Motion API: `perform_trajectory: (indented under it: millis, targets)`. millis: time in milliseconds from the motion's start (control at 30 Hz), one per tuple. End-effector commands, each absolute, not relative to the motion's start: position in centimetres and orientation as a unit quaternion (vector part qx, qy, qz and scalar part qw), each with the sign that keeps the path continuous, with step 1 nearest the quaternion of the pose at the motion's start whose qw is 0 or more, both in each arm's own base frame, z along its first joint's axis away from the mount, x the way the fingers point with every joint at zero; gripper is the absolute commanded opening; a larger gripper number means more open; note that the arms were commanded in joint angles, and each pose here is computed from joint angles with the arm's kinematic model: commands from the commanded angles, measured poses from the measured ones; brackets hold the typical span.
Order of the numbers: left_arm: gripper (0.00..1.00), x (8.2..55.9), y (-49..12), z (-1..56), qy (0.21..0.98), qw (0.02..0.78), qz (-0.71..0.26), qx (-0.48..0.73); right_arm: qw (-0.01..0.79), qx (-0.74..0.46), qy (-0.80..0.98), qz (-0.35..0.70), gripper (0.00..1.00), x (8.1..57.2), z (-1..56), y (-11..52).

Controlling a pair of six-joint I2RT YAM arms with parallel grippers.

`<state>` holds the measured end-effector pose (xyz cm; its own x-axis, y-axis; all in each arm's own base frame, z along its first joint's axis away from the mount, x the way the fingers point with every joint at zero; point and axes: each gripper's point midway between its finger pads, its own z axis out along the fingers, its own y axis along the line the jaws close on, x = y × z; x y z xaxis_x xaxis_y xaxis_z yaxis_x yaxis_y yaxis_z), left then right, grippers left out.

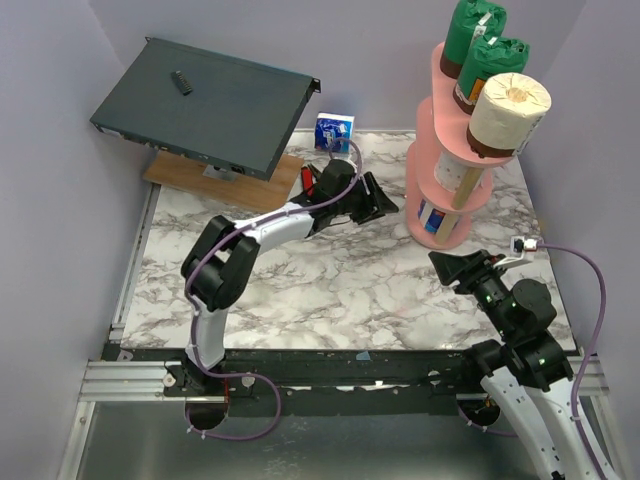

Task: Place and organize the paper towels onto the shelf
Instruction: Adjust the paper towel at the center of the board.

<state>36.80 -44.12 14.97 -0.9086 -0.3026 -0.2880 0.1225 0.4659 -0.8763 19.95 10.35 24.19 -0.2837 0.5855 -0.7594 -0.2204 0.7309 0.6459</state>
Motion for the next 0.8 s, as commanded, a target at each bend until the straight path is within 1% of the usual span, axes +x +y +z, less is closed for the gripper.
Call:
perform_trajectory:
  millis: [0,167,300,433,600,700,767]
  targets:
    - [0.56,38.2,-39.1,14.9,0.868,0.298,-0.394,-0.037,0.579,0.096,0.726,0.359,0.58,19.7,24.1,11.4]
    - [0.58,41.4,-35.4,15.0,0.897,0.361,-0.253,-0.014,0.562,0.085,0.737,0.364,0.58,19.7,23.4,12.1]
    - [0.61,44.3,-33.9,15.3,0.911,0.382,-0.156,0.018,0.544,0.079,0.751,0.365,0.58,19.9,22.6,12.6]
    - [0.65,46.8,-32.7,15.3,0.912,0.400,-0.079,0.043,0.541,0.076,0.754,0.365,0.57,20.0,22.4,12.8]
    - [0.68,48.9,-31.9,14.8,0.906,0.418,-0.022,0.067,0.536,0.071,0.757,0.366,0.57,20.2,21.8,13.0]
    - [0.68,48.5,-31.8,15.1,0.906,0.416,-0.019,0.072,0.533,0.065,0.759,0.368,0.57,20.2,21.6,13.3]
    - [0.68,47.3,-32.1,15.7,0.902,0.423,-0.038,0.076,0.530,0.057,0.761,0.370,0.57,20.2,21.4,13.5]
